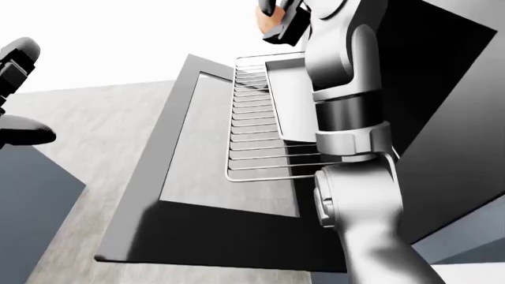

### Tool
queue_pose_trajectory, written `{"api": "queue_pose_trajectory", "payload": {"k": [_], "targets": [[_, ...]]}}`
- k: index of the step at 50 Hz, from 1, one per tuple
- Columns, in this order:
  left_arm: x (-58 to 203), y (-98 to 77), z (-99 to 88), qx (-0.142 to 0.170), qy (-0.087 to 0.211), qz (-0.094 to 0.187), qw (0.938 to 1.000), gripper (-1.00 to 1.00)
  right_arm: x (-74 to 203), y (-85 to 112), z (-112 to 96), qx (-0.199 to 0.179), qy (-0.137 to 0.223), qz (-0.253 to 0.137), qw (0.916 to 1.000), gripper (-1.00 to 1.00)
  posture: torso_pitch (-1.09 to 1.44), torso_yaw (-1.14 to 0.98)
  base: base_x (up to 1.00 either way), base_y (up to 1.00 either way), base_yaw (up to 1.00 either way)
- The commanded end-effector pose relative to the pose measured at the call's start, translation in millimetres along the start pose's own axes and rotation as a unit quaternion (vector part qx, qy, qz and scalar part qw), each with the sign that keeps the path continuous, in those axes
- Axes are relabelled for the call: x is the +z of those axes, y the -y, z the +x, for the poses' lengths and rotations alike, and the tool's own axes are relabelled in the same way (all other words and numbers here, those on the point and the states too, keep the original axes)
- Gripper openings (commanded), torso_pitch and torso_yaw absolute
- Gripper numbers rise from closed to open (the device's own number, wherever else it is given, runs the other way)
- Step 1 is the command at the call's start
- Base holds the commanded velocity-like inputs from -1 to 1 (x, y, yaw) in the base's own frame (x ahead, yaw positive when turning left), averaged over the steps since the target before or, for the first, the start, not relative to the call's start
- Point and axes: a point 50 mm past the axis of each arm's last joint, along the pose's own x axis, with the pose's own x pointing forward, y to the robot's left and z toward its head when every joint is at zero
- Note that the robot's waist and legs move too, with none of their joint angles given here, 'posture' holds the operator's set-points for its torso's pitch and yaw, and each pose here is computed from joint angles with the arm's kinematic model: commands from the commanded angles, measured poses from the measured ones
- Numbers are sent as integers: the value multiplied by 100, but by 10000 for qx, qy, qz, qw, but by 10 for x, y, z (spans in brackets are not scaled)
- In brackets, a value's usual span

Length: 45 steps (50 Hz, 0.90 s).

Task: Pick the sweet potato from the oven and place it on the plate on the counter.

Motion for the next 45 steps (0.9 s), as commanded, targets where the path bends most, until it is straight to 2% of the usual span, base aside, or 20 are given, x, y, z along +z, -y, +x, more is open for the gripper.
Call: {"api": "queue_pose_trajectory", "payload": {"k": [1, 9, 23, 31, 45], "targets": [[112, -40, -19, 131, 318, -11, 9994, 100, 173, 196, -64, -405, 324, -75, 9986, -100, 0, 0, 0, 0, 0], [146, -55, -23, 139, 349, -76, 9993, 100, 195, 144, -74, -325, 444, -90, 9984, -100, 0, 0, -8, 4, 0], [194, -64, -54, 141, 377, -70, 9992, 100, 240, 188, -110, -349, 513, -133, 9980, -100, 0, 0, -59, 34, 0], [172, -44, -52, 120, 375, -68, 9992, 100, 203, 225, -151, -358, 464, -205, 9981, -100, 0, 0, -84, 44, 0], [147, 1, -48, 59, 361, -43, 9993, 100, 179, 303, -249, -397, 475, -94, 9980, -100, 0, 0, -93, 45, 0]]}}
